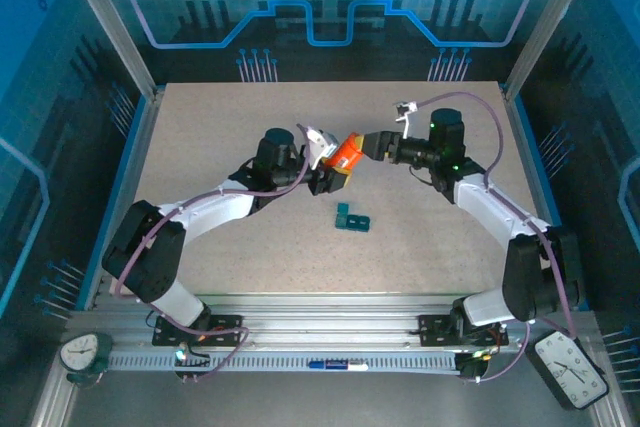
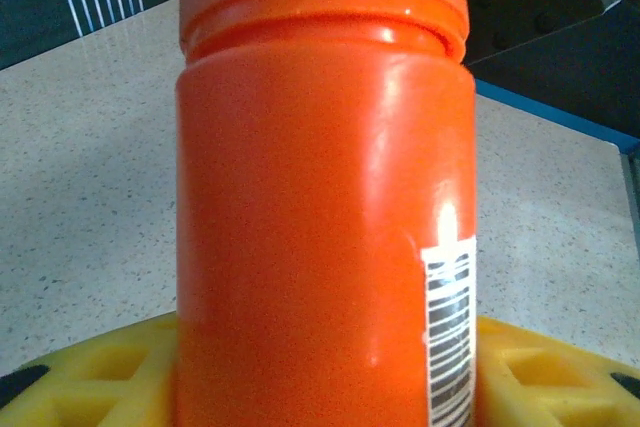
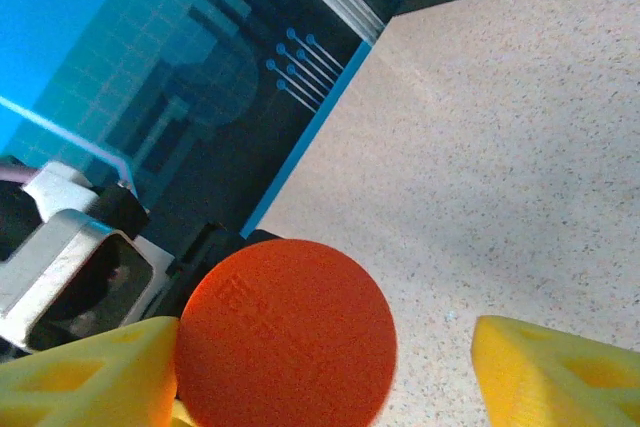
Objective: Sort the pills into containers
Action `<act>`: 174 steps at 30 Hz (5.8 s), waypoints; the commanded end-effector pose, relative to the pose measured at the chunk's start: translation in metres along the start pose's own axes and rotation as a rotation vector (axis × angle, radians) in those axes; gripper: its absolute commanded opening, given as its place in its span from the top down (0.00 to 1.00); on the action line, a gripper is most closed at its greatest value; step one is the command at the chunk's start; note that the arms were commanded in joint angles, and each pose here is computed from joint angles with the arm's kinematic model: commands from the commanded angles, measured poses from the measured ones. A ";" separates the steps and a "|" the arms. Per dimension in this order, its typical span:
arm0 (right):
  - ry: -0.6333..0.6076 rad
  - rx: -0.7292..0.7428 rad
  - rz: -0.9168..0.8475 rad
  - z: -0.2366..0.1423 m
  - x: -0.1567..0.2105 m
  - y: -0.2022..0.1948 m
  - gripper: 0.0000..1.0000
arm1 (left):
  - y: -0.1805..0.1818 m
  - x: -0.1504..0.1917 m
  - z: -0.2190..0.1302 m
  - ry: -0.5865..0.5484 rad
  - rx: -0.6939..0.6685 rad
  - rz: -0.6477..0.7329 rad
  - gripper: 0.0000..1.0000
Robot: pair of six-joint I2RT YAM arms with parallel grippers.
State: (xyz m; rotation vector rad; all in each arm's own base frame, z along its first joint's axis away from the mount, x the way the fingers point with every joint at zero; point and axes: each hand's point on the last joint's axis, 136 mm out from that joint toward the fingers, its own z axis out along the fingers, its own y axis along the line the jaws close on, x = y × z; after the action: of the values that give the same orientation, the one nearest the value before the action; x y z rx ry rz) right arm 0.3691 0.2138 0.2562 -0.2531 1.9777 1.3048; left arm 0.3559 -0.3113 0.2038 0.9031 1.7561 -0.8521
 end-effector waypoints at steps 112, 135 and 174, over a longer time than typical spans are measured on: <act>-0.006 0.303 0.311 0.002 0.022 -0.031 0.61 | 0.005 -0.003 0.025 0.101 -0.178 0.256 1.00; -0.090 -0.007 -0.302 -0.027 -0.036 0.020 0.66 | -0.034 -0.011 -0.007 0.067 0.182 0.014 1.00; -0.132 0.327 0.296 -0.012 -0.002 -0.022 0.16 | 0.001 0.012 0.022 0.160 -0.134 0.252 1.00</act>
State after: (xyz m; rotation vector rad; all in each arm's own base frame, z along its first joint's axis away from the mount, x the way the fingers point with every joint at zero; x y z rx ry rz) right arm 0.3749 0.1874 0.2405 0.2740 2.1291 1.1200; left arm 0.3621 -0.3229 0.1858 1.0792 1.7861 -0.5317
